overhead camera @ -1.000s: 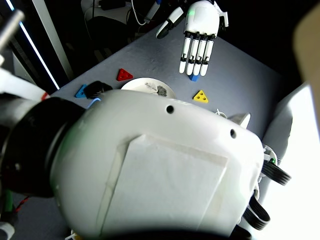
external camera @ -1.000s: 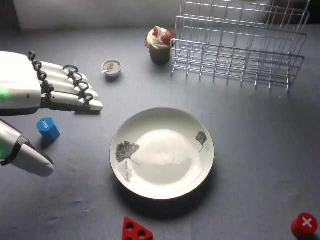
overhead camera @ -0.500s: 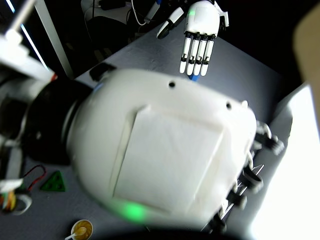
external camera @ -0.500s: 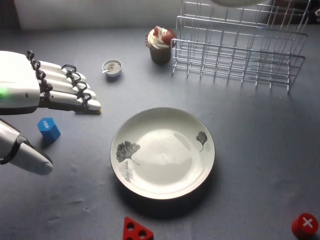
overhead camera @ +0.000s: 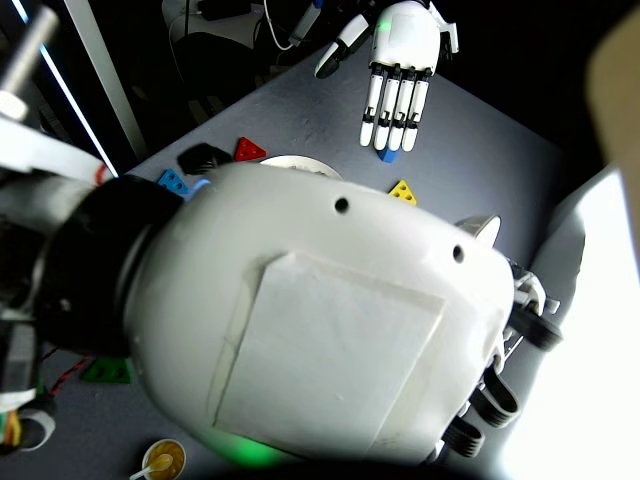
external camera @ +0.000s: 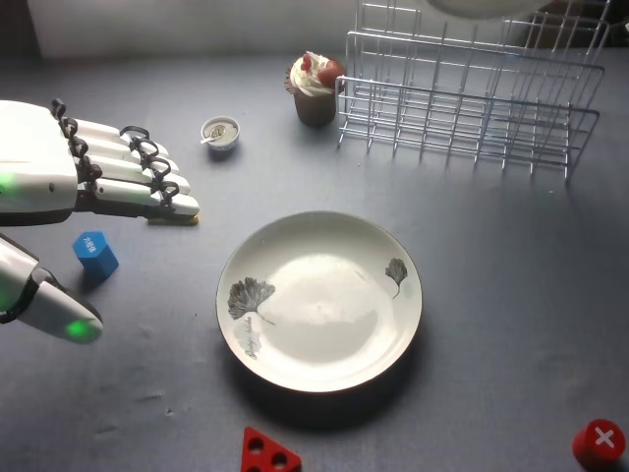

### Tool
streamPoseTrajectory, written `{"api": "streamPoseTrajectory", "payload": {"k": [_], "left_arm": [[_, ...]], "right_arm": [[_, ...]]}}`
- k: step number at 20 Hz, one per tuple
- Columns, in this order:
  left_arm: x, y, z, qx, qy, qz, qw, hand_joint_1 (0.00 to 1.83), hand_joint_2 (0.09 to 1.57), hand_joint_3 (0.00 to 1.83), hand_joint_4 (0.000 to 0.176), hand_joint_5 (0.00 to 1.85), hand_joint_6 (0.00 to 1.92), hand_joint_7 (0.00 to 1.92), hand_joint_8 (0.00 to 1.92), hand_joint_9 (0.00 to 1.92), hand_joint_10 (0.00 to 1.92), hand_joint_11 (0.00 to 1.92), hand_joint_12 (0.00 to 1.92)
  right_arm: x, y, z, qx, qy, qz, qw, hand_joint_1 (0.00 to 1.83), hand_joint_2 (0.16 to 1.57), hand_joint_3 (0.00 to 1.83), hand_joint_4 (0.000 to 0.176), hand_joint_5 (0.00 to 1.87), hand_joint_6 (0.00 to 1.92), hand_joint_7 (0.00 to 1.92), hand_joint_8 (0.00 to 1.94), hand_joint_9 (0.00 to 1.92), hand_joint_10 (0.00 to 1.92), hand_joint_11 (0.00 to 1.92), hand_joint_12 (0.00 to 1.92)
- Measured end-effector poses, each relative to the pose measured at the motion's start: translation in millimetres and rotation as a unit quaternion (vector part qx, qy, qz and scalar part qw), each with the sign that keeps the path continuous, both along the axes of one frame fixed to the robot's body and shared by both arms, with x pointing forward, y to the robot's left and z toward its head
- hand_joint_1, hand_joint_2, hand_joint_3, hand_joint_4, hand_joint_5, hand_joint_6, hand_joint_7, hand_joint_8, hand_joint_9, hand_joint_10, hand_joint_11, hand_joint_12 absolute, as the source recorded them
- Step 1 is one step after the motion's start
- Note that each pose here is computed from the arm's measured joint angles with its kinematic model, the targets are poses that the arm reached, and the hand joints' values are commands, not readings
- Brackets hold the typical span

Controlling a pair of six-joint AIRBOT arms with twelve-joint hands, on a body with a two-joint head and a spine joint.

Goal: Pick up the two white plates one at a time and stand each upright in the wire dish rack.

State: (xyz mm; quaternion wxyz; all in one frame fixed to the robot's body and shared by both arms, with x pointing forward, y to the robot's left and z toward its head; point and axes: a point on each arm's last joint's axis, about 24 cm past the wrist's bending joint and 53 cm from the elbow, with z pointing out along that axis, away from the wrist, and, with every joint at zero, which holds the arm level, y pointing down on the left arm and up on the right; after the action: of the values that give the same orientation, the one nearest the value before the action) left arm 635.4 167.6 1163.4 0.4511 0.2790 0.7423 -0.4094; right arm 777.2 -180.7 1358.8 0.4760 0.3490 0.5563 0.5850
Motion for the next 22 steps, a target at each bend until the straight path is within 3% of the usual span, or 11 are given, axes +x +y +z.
{"api": "streamPoseTrajectory", "payload": {"k": [4, 7, 8, 15, 22], "left_arm": [[0, 0.0, 0, 0.000, 0.000, 0.000, 1.0000, 0.00, 0.97, 0.00, 0.000, 0.16, 0.01, 0.19, 0.01, 0.19, 0.01, 0.20, 0.01], [0, 0.0, 0, 0.000, 0.000, 0.000, 1.0000, 0.01, 0.97, 0.00, 0.000, 0.17, 0.01, 0.21, 0.01, 0.20, 0.01, 0.22, 0.02], [0, 0.0, 0, 0.000, 0.000, 0.000, 1.0000, 0.01, 0.97, 0.00, 0.000, 0.17, 0.01, 0.21, 0.01, 0.20, 0.01, 0.22, 0.02], [-1, -1.7, 0, -0.001, 0.001, -0.003, 1.0000, 0.02, 0.97, 0.00, 0.000, 0.15, 0.00, 0.19, 0.00, 0.20, 0.00, 0.21, 0.01], [-9, -5.3, 3, -0.008, 0.000, -0.025, 0.9997, 0.01, 0.97, 0.00, 0.000, 0.13, 0.00, 0.17, 0.00, 0.18, 0.00, 0.20, 0.01]], "right_arm": [[6, -11, -3, 0.008, 0.007, -0.011, 0.9999, 1.50, 1.07, 0.00, 0.000, 0.85, 0.96, 1.07, 0.67, 1.13, 0.76, 0.96, 1.42], [13, -19, -16, 0.018, 0.026, -0.021, 0.9993, 1.50, 1.06, 0.00, 0.000, 0.90, 0.94, 1.10, 0.58, 1.13, 0.76, 0.95, 1.42], [13, -19, -21, 0.019, 0.032, -0.022, 0.9991, 1.50, 1.05, 0.00, 0.000, 0.93, 0.89, 1.14, 0.51, 1.17, 0.70, 0.97, 1.39], [27, -11, -27, 0.060, 0.058, -0.014, 0.9964, 1.50, 1.06, 0.00, 0.000, 0.91, 0.90, 1.11, 0.57, 1.15, 0.72, 0.96, 1.41], [41, -8, -32, 0.086, 0.080, -0.001, 0.9931, 1.50, 1.06, 0.00, 0.000, 0.91, 0.91, 1.10, 0.59, 1.14, 0.74, 0.95, 1.42]]}}
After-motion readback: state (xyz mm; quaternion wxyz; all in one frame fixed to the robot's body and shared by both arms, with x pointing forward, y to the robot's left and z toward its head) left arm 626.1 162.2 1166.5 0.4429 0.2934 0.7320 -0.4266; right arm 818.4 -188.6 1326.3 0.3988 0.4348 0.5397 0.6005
